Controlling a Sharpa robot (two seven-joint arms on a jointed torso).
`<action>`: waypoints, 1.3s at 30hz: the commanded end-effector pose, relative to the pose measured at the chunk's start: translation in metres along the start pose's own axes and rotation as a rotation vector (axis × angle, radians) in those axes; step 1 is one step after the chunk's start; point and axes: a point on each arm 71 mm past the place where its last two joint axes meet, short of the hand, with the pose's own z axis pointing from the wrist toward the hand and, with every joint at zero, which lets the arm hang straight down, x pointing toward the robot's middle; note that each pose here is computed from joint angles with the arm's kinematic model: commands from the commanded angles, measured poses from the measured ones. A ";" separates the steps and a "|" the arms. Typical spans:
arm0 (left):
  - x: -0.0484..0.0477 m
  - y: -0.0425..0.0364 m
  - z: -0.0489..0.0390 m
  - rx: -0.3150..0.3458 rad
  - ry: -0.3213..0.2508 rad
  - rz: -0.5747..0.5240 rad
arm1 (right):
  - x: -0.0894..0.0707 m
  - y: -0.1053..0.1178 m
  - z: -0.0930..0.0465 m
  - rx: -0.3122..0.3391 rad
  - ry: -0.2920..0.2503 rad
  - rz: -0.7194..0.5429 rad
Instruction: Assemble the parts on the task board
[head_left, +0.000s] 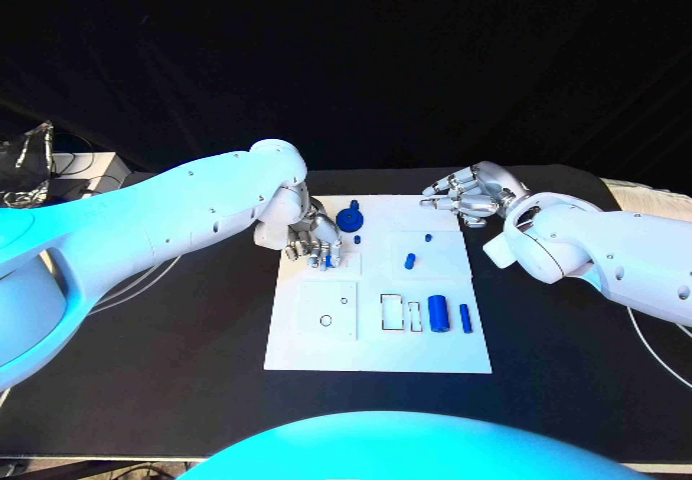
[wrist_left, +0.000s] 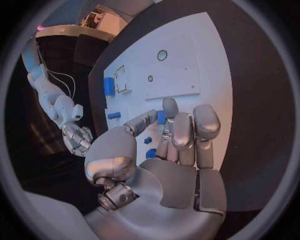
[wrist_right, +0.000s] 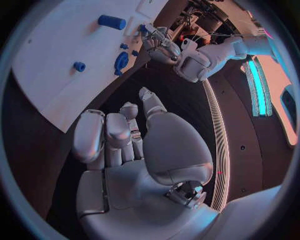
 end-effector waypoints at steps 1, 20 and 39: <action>0.0013 0.0004 0.0022 -0.009 0.000 0.006 | 0.002 0.001 0.000 -0.014 0.016 -0.005; 0.0015 0.0097 0.0017 -0.017 0.026 0.006 | 0.001 0.001 0.000 -0.014 0.015 -0.005; 0.0016 0.0055 0.0026 -0.004 0.025 0.005 | 0.002 0.002 0.001 -0.017 0.018 -0.010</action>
